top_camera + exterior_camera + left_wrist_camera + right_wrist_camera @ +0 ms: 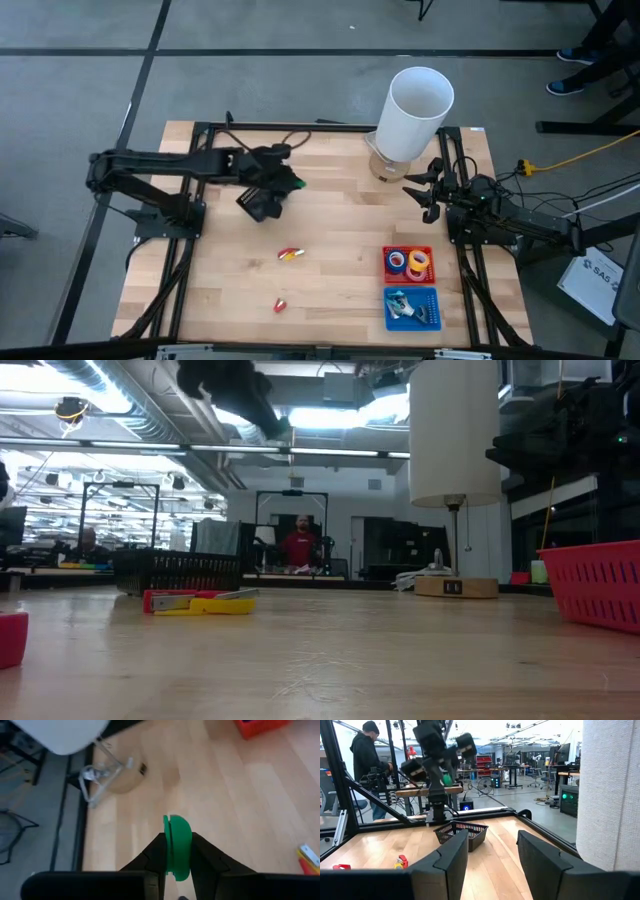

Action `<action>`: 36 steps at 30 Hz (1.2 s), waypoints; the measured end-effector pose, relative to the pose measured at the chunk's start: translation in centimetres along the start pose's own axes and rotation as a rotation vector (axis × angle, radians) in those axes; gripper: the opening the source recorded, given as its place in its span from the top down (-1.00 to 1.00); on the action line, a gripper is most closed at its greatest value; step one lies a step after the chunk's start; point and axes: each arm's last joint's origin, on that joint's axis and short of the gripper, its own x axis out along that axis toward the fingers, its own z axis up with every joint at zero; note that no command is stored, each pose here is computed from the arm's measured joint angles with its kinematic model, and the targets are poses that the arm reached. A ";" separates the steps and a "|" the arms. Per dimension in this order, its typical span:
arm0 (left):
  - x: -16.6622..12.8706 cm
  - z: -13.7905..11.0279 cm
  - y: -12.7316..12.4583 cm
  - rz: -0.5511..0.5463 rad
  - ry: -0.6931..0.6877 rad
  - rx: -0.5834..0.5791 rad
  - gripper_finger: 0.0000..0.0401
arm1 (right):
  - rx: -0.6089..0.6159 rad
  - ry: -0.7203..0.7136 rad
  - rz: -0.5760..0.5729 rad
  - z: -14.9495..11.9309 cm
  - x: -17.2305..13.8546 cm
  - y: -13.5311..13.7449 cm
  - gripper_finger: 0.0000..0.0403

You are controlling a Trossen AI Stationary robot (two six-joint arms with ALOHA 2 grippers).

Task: Pick and place Stapler, Stapler remover, tape
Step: Put the green stapler into the black basket

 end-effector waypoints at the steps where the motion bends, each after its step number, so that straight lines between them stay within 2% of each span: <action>1: -0.4 0.1 0.1 0.014 -0.008 -0.012 0.73 | 0.000 0.000 0.000 0.0 0.0 0.0 0.15; 10: -2.2 -0.1 0.3 0.032 -0.033 -0.105 0.72 | 0.000 0.000 0.000 0.0 0.0 0.0 0.15; 27: -4.9 -2.5 0.9 0.115 0.146 -0.241 0.71 | 0.000 0.000 0.000 0.0 0.0 0.0 0.15; 31: -4.6 -3.3 1.2 0.131 0.161 -0.261 0.71 | 0.000 0.000 0.000 0.0 0.0 0.0 0.15; 36: -2.5 -6.1 0.9 0.153 0.184 -0.293 0.71 | 0.000 0.000 0.000 0.0 0.0 0.0 0.15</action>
